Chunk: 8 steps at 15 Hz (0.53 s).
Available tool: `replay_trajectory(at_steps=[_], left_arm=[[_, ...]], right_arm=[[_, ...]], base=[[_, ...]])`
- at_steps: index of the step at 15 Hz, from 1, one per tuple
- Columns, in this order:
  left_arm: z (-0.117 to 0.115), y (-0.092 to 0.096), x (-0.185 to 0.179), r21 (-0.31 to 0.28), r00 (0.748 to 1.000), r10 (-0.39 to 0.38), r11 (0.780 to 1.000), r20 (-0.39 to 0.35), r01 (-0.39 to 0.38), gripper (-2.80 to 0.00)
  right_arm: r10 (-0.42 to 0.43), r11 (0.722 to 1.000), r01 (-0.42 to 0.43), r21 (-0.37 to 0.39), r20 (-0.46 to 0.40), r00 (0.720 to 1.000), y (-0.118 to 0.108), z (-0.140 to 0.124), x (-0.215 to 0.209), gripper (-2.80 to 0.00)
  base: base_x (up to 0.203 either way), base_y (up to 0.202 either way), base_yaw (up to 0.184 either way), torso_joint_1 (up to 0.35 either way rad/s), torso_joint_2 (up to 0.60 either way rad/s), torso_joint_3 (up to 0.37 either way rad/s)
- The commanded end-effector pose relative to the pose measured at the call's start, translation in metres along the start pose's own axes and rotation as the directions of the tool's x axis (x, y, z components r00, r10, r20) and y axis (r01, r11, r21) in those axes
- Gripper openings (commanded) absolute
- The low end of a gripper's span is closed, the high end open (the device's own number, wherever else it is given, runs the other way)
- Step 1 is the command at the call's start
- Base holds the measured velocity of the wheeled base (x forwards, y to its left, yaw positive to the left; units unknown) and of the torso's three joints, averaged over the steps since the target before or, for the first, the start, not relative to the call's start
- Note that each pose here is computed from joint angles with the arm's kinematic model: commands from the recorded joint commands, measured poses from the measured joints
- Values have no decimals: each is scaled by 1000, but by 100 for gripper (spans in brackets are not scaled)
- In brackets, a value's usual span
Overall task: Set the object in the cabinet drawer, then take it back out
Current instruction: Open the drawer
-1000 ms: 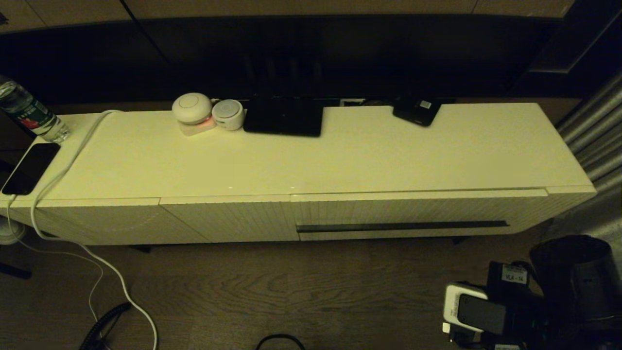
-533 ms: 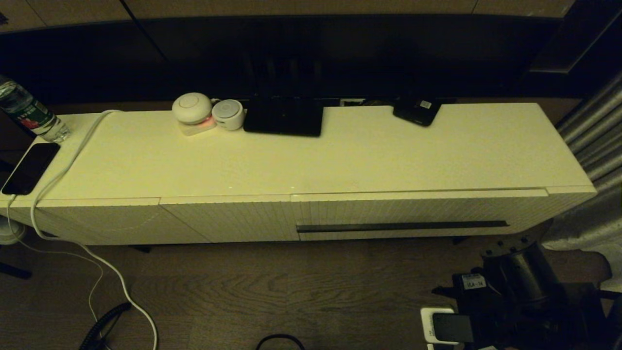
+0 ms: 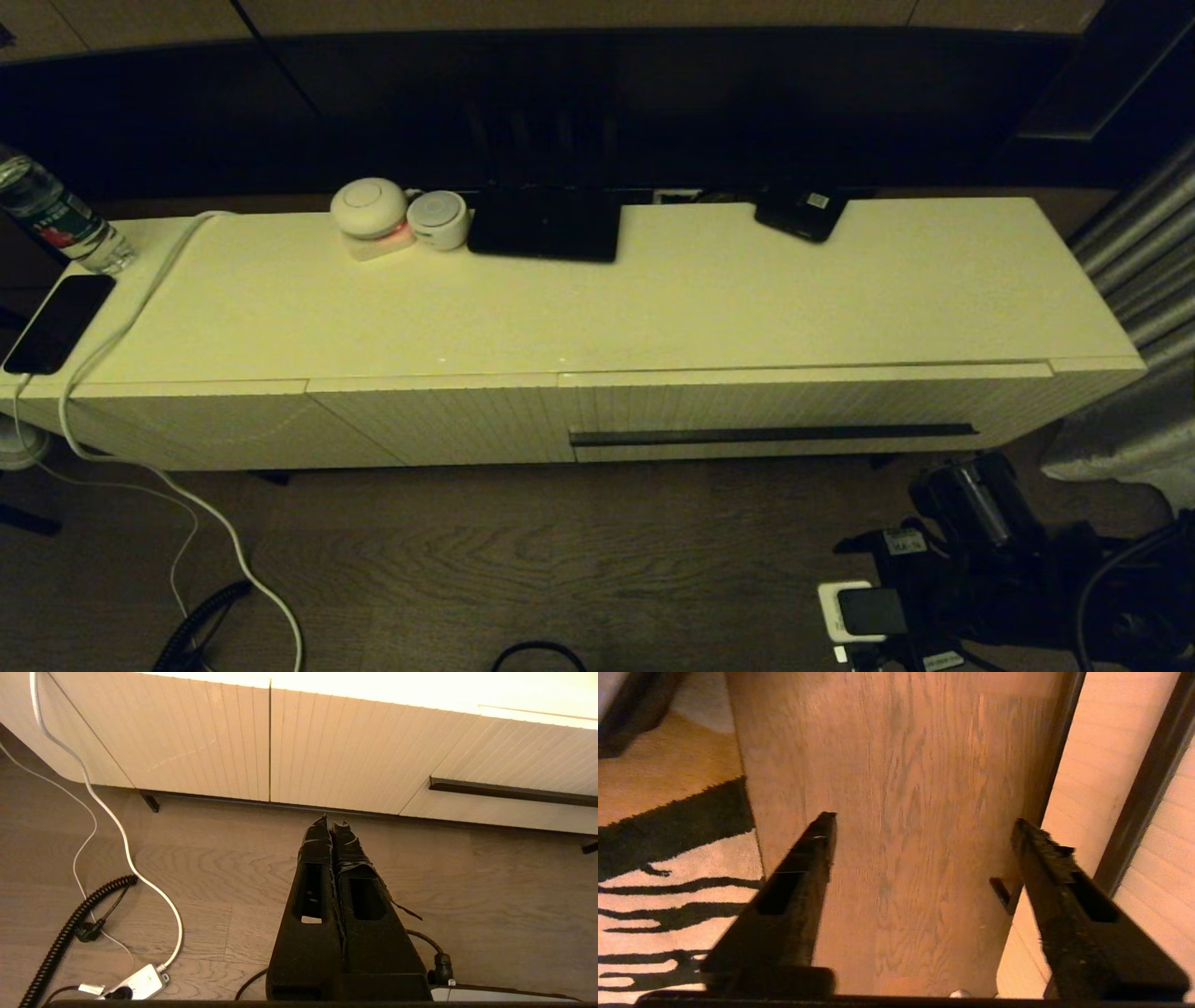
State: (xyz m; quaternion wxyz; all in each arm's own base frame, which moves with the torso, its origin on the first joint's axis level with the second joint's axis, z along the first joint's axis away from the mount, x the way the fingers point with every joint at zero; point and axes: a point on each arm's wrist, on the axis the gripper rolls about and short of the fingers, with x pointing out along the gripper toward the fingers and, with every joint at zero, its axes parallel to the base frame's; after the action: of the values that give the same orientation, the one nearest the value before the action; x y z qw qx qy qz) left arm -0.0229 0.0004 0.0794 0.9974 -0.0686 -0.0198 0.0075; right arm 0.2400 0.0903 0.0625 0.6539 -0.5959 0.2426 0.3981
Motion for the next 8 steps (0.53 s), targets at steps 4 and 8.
replay_trajectory(at_steps=[4, 8], left_arm=[[0, 0, 0, -1, 1000, 1, 1000, 1, -1, -280], [0, 0, 0, -1, 1000, 1, 1000, 1, -1, -280]], right_arm=[[-44, 999, 44, 16, -8, 999, -16, -5, 29, 0], [-91, 996, 90, 15, 0, 996, -22, -5, 44, 0]], base=[[0, 0, 0, 0, 0, 0], [0, 0, 0, 0, 0, 0]])
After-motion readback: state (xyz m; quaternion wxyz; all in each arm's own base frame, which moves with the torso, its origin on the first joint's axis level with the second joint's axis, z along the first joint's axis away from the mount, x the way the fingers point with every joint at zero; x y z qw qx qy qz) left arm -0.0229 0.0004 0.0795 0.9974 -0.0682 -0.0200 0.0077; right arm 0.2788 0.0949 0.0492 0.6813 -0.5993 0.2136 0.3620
